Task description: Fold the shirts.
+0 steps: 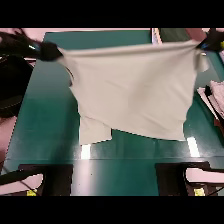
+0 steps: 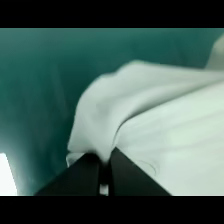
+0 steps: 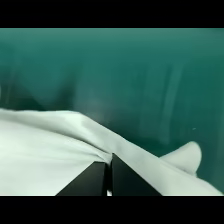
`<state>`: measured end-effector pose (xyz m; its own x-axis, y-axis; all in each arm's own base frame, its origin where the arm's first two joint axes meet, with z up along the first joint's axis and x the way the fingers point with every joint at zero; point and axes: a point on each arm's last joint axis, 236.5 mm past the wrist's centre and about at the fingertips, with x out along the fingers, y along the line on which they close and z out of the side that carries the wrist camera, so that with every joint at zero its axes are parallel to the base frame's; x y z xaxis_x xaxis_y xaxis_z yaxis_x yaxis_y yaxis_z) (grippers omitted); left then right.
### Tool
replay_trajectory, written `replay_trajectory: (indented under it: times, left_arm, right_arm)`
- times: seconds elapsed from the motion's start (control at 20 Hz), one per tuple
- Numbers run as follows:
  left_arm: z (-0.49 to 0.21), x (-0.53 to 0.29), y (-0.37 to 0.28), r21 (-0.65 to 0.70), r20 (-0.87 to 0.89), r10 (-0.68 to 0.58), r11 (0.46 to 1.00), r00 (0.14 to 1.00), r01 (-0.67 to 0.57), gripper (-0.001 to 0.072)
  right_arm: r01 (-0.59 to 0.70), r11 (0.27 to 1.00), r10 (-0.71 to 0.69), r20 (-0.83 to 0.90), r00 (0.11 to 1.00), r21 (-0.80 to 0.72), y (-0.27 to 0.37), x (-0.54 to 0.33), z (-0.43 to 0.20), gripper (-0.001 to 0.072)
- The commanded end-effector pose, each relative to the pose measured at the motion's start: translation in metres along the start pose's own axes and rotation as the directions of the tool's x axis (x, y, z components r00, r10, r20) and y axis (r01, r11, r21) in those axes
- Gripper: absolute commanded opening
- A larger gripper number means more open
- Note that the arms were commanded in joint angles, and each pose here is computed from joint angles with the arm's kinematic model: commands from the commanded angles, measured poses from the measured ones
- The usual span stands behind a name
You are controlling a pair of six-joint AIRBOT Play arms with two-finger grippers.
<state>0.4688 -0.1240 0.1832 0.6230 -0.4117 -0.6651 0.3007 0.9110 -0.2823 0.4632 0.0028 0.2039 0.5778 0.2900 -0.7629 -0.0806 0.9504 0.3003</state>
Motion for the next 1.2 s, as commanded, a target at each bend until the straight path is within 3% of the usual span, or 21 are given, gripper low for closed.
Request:
replay_trajectory:
  times: [0.0,0.05,0.1,0.3,0.55,0.8,1.15]
  left_arm:
    - [-0.039,0.082,0.042,-0.081,-0.124,0.024,0.996,0.992,-0.034,0.007]
    - [-0.041,0.091,0.053,-0.11,-0.123,0.036,0.993,0.992,-0.049,0.0387]
    - [-0.041,0.093,0.064,-0.166,-0.121,0.048,0.984,0.992,-0.068,0.0619]
    - [-0.053,0.056,0.101,-0.249,-0.184,0.073,0.961,0.98,-0.119,0.0621]
    - [-0.13,0.033,0.116,-0.291,-0.321,0.094,0.937,0.942,-0.193,0.0622]
    - [-0.233,0.069,0.082,-0.335,-0.45,-0.044,0.934,0.892,-0.123,0.0621]
    - [-0.234,0.107,0.031,-0.256,-0.367,-0.077,0.966,0.927,-0.021,0.062]
  right_arm:
    - [-0.013,0.998,0.02,-0.121,0.992,0.055,-0.004,0.097,-0.013,0.0024]
    - [-0.019,0.998,0.025,-0.099,0.995,0.065,-0.004,0.111,-0.007,0.0171]
    - [-0.017,0.996,0.023,-0.074,0.997,0.082,-0.006,0.117,-0.001,0.0381]
    - [-0.008,0.997,0.014,-0.081,0.997,0.075,-0.012,0.096,-0.004,0.0383]
    - [-0.034,0.999,0.035,-0.238,0.971,0.011,-0.002,0.061,-0.08,0.0364]
    - [-0.222,0.966,0.243,-0.179,0.953,0.129,0.052,0.053,-0.121,0.0364]
    - [-0.256,0.957,0.273,-0.127,0.954,0.136,0.065,0.039,-0.128,0.0364]
